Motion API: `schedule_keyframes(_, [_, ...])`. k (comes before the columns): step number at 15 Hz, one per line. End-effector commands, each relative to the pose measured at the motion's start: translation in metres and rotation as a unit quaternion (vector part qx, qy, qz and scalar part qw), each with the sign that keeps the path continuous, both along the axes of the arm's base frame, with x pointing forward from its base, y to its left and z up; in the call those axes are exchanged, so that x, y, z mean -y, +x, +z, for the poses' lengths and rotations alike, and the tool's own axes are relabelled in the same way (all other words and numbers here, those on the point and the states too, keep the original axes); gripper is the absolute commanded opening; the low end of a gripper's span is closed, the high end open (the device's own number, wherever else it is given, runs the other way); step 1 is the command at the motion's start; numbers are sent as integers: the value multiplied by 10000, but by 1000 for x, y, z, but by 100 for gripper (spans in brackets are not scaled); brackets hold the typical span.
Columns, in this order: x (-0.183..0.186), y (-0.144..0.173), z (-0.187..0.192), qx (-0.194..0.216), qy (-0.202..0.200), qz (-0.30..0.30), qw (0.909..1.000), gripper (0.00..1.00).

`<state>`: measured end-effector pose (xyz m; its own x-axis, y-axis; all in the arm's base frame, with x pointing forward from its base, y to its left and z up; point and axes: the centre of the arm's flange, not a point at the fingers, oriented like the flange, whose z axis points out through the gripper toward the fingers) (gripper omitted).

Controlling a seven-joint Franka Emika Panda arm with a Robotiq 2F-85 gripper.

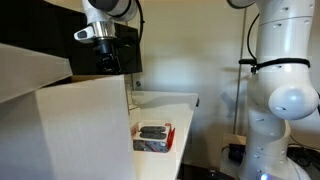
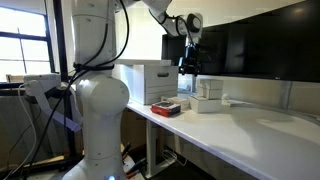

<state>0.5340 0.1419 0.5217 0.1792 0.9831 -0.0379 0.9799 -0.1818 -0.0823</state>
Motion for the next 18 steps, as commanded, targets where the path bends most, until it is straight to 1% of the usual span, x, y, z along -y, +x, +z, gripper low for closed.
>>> schedule_keyframes(1, [2,-33,-11,51,153,355,9992,100])
schedule_keyframes(9, [-20,-64,-43,1,177,965,9952,100])
schedule_keyframes(12, [-26,-70,-59,46,179,1128,9934,100])
schedule_keyframes(18, [-34,-75,-86,96,204,1248,9919,100])
